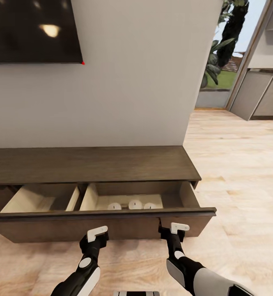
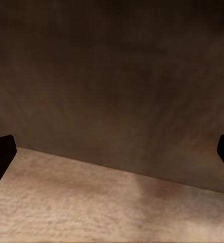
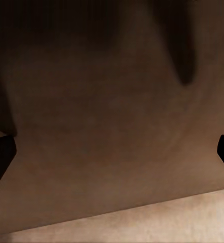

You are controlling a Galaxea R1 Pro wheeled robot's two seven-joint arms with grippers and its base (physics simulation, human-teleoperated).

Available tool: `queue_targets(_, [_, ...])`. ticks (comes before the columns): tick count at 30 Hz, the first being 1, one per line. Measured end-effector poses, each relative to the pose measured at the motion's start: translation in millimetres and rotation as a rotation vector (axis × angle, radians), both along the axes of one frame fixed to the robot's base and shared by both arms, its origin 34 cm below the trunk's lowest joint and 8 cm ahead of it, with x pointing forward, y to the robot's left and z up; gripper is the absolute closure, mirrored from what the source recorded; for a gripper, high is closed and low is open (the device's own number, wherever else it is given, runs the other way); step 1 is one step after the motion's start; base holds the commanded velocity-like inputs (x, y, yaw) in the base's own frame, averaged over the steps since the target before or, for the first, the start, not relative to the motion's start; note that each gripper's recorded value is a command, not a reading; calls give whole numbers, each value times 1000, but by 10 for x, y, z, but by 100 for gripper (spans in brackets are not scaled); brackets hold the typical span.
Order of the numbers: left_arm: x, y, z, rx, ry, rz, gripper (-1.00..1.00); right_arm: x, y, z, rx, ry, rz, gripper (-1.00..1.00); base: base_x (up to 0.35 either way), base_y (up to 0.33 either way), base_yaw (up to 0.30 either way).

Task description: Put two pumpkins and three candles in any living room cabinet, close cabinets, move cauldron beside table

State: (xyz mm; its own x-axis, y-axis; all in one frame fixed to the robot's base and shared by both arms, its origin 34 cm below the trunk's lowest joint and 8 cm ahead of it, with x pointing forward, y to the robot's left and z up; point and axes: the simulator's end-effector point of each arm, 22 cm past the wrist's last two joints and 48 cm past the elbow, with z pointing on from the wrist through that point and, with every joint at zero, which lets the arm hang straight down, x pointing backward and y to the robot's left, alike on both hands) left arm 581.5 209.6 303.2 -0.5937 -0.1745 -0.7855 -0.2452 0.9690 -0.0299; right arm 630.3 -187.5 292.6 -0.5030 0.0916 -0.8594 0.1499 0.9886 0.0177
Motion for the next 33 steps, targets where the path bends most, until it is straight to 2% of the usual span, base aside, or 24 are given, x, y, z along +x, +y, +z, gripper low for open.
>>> queue_targets(33, [0,8,-1,1,0,0,-100,-2,-2,-3,0,1,0,-100,167,0,0])
